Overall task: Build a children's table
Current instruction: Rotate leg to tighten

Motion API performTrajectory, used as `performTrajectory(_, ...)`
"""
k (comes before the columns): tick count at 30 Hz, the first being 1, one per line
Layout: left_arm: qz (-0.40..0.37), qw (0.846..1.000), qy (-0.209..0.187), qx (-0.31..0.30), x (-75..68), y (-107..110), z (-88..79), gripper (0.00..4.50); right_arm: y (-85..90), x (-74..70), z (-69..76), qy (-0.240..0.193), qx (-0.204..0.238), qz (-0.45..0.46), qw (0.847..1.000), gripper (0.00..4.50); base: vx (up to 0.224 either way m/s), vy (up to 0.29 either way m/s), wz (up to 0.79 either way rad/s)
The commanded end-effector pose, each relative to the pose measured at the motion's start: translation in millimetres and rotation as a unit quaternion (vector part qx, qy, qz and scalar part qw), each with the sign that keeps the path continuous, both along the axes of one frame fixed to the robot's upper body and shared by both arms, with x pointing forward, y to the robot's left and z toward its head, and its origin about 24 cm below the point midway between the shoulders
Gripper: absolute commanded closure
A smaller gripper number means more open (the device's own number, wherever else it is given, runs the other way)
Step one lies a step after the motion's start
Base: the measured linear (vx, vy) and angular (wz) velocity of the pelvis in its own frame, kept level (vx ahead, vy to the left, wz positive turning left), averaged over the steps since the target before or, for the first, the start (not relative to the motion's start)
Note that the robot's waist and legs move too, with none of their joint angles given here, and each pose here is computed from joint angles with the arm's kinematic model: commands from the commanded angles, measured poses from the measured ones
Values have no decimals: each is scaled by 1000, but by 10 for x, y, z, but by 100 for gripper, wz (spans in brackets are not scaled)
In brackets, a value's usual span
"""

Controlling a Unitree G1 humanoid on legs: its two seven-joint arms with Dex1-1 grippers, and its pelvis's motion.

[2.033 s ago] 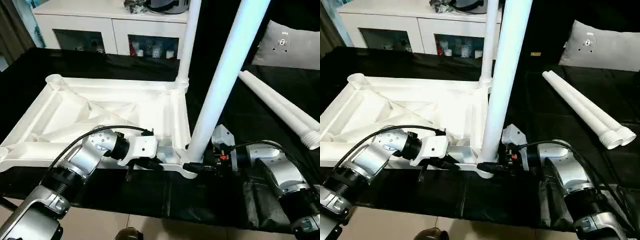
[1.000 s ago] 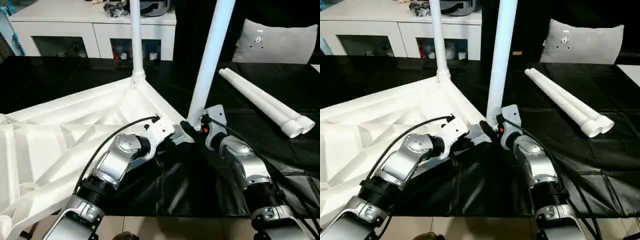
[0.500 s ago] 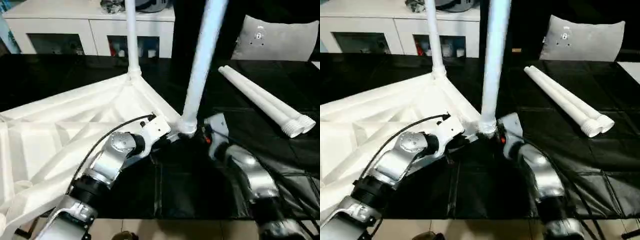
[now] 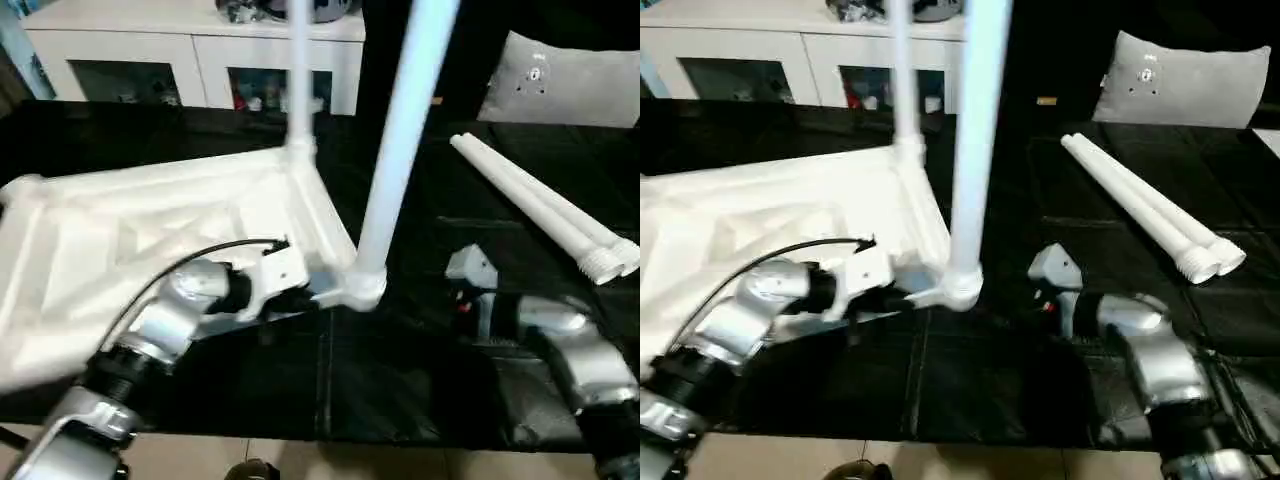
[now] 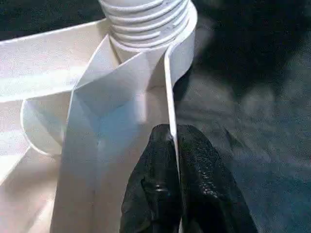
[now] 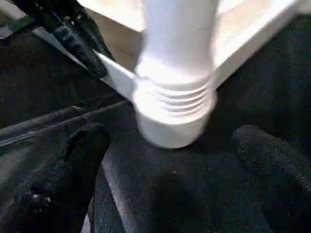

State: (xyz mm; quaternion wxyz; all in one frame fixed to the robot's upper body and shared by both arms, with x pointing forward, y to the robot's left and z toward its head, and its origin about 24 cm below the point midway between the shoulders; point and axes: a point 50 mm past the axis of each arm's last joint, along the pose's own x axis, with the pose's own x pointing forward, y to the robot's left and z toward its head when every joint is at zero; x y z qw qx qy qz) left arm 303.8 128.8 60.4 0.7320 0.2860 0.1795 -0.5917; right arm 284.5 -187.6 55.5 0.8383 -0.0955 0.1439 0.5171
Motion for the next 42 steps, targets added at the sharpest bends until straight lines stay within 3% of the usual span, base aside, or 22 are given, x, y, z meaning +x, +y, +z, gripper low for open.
performTrajectory(1, -51, 998, 16, 23, -85, -87, -82, 450, 36, 6, 66, -14, 4, 22, 1000, 2, 0, 0, 0)
performTrajectory(10, -136, 988, 35, 63, -157, -48, -88, 450, 138, -31, 129, -13, -6, 120, 993, 2, 0, 0, 0)
performTrajectory(15, -165, 983, 36, 70, -178, -89, -92, 450, 222, -28, 109, -3, 5, 151, 989, 47, 0, 0, 0)
performTrajectory(36, -164, 983, 36, 77, -166, -54, -124, 450, 293, -35, 26, 7, -1, 169, 986, 230, 0, 0, 0)
performTrajectory(42, -164, 983, 38, 77, -168, -42, -124, 450, 303, -49, -8, 12, 0, 165, 986, 245, 0, 0, 0)
